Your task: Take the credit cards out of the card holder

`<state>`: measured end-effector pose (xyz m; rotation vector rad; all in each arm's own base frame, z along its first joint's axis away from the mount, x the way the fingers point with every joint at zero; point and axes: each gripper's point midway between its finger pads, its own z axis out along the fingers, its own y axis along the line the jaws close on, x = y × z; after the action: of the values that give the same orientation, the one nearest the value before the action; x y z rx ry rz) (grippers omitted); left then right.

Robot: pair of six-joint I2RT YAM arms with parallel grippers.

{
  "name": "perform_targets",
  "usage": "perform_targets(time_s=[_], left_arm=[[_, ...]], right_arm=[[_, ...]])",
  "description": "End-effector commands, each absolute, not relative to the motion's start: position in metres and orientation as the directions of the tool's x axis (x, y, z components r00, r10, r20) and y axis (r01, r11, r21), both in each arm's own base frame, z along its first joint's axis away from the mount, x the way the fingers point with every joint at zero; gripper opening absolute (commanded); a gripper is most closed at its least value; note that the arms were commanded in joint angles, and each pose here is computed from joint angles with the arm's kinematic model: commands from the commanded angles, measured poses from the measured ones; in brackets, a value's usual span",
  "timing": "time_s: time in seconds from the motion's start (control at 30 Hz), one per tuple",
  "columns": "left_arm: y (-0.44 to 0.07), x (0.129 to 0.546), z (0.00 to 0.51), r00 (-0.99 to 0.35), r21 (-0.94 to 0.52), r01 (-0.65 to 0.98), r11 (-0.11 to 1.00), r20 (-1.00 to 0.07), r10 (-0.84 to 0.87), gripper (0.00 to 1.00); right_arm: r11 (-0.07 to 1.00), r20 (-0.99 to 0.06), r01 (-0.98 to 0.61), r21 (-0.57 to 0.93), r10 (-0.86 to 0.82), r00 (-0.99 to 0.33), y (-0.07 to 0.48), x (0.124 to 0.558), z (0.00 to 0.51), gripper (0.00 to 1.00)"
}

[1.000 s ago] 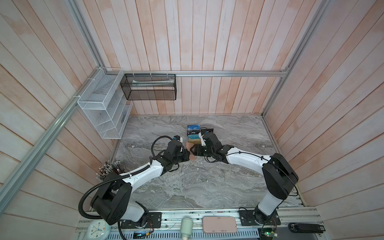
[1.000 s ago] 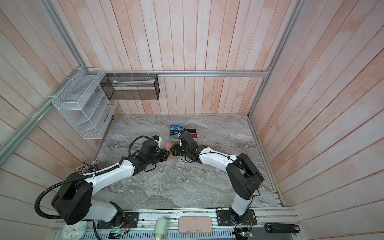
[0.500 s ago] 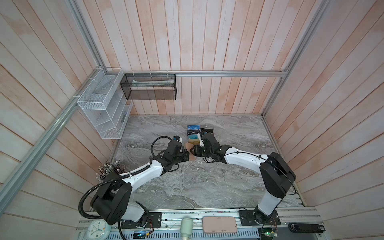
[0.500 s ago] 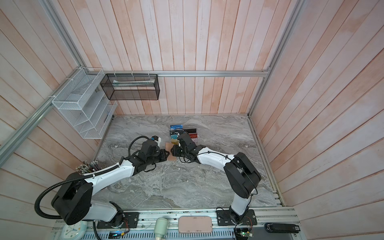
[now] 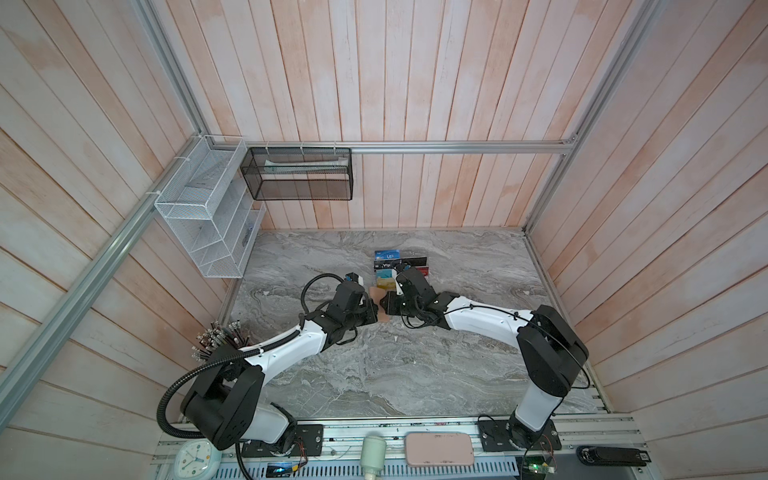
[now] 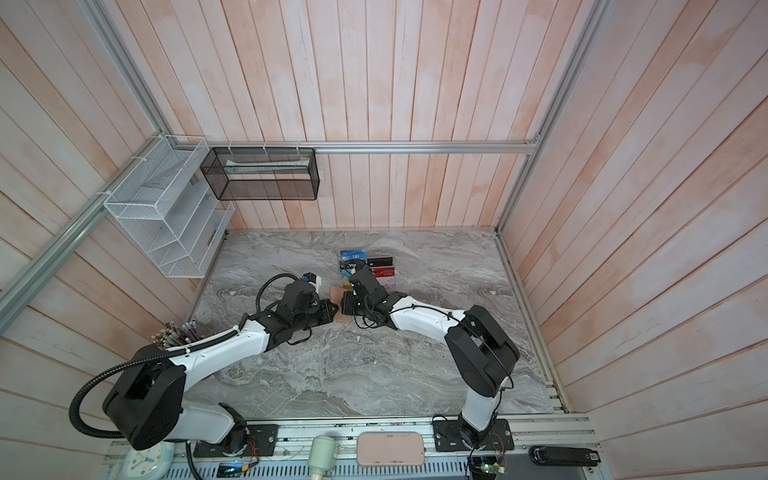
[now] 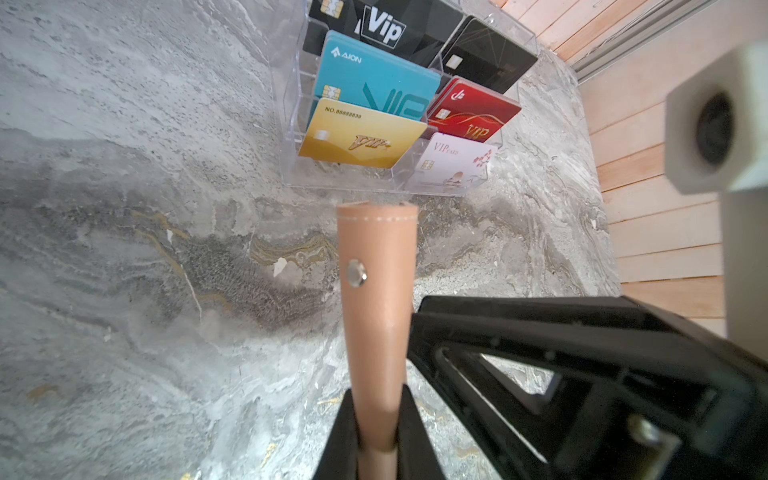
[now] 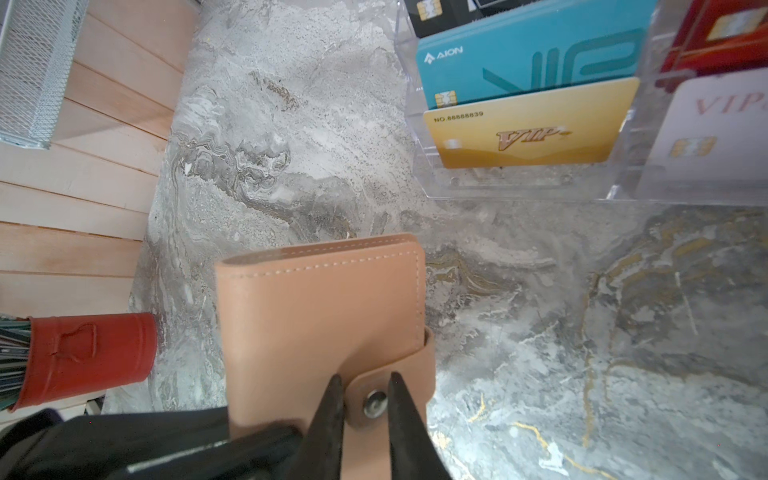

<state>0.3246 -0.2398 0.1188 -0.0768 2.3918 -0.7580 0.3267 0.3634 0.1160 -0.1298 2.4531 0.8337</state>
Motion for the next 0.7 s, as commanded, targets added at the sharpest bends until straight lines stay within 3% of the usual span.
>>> perform_targets(time_s=[0.0,0.67], left_arm=[[-0.2456,0.3309,0.1396,-0.766,-0.571,0.158,0.805,-0.585,-0.265,0.00],[-0.2436,0.3305,0.1426,-0.761,-0.575,0.150,0.805,-0.586,-0.277,0.00]], right_arm=[[0.847,-0.496,-0.215,0.487,0.065,-0.866,0.3594,0.3236,0.0978,0.16],[0.861,-0.512,-0.212,0.462,0.064,-0.857,0.3539,0.3245,0.0979,0.02]])
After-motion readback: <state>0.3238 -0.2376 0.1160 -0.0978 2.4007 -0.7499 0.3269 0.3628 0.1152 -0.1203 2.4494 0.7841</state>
